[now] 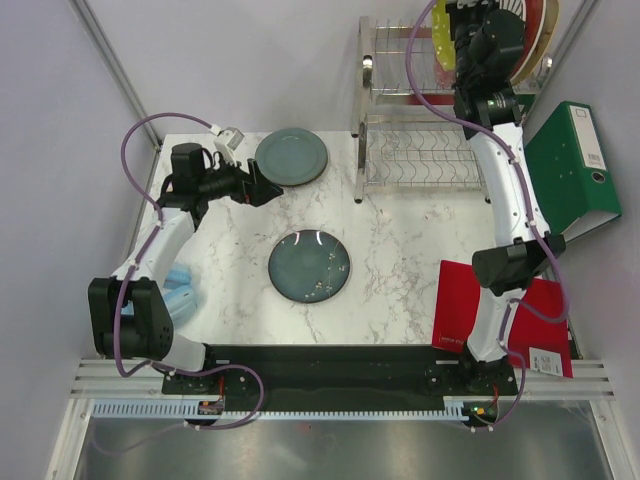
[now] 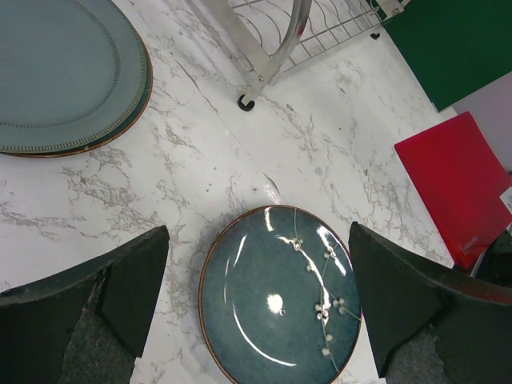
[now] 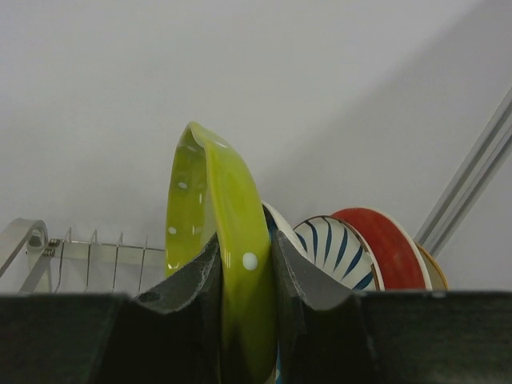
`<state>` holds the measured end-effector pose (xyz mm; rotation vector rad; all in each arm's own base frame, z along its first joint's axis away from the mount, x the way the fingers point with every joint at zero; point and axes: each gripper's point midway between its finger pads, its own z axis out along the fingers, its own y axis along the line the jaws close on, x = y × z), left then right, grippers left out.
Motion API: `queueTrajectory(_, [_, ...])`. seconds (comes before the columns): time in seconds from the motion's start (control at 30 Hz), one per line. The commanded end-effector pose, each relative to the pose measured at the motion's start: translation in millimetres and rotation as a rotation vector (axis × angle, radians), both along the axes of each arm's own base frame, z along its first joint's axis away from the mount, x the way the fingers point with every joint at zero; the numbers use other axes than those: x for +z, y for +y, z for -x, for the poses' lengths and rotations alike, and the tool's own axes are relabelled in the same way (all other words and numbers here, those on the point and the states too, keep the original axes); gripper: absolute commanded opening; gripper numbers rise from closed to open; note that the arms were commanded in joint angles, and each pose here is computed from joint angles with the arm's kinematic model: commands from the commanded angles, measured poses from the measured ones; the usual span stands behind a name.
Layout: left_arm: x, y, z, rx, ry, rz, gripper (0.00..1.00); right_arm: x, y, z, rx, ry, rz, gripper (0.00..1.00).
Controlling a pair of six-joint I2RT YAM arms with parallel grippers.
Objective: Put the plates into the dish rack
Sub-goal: Insert the plate into the dish rack.
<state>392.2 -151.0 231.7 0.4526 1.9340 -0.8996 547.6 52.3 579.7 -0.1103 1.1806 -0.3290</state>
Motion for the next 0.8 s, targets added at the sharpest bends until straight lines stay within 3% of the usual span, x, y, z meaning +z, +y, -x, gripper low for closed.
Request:
queueTrajectory(0.0, [19.3,-4.5,-8.0,-0.016,-0.058,0.017,1.00,62.2,-13.6,33.2,-0.024,-0.206,-0.041,0.00])
queueTrajectory(0.47, [10.9,-4.5,-15.6,-0.003,-0.029,0.019,1.00,-1.2,-28.5,-0.8,-0.183,-0.036,-0.040,0.00])
queueTrajectory(0.77, [6.0,-4.8,-19.4,0.001,-0.017,0.022,1.00,-18.4,0.7,-12.9,-0.235,-0.001,0.116,0.00])
